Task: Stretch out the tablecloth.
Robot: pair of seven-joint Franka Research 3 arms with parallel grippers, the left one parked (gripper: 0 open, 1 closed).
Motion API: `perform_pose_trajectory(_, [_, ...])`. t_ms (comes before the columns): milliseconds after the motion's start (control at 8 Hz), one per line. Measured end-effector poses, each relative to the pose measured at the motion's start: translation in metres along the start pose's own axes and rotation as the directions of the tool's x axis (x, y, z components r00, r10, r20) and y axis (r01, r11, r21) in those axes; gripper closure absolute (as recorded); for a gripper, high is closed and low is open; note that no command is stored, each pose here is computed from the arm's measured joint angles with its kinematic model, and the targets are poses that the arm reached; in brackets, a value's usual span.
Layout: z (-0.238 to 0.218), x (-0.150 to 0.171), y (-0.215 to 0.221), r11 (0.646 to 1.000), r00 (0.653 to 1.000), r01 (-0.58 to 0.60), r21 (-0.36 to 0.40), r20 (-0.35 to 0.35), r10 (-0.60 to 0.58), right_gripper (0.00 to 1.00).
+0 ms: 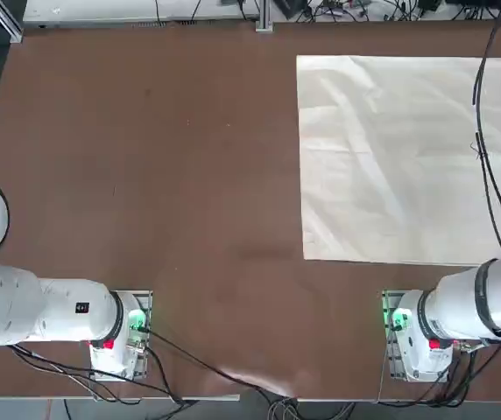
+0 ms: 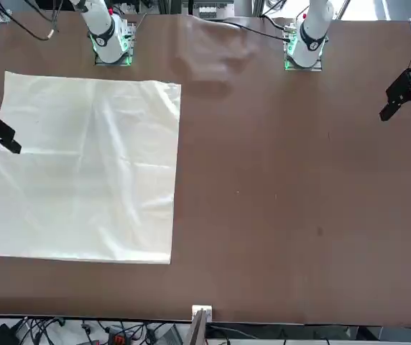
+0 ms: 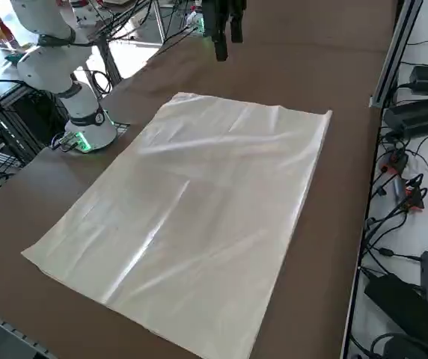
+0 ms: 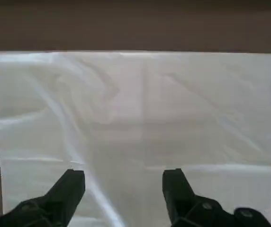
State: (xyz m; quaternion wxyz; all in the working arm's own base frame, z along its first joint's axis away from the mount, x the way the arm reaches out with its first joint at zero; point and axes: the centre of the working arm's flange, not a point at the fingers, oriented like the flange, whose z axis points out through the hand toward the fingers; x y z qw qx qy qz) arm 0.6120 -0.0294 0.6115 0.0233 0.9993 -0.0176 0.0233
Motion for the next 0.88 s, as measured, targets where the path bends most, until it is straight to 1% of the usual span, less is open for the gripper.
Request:
perform_pose_trajectory(125, [0.005,-0.005,-0.001,1.0,1.0,-0.01,0.022,0.007,0.009,0.0])
perform_pose_trajectory(250, [0.01,-0.014,-0.004,0.998,0.999,-0.034,0.054,0.017,0.033,0.0])
perform_pose_trajectory(375, [0.013,-0.024,-0.007,0.995,0.998,-0.065,0.069,0.031,0.063,0.0])
perform_pose_trajectory(625, [0.009,-0.032,-0.014,0.995,0.997,-0.071,0.072,0.029,0.069,0.0])
perform_pose_trajectory(875, [0.006,-0.034,-0.015,0.995,0.997,-0.069,0.073,0.023,0.068,0.0])
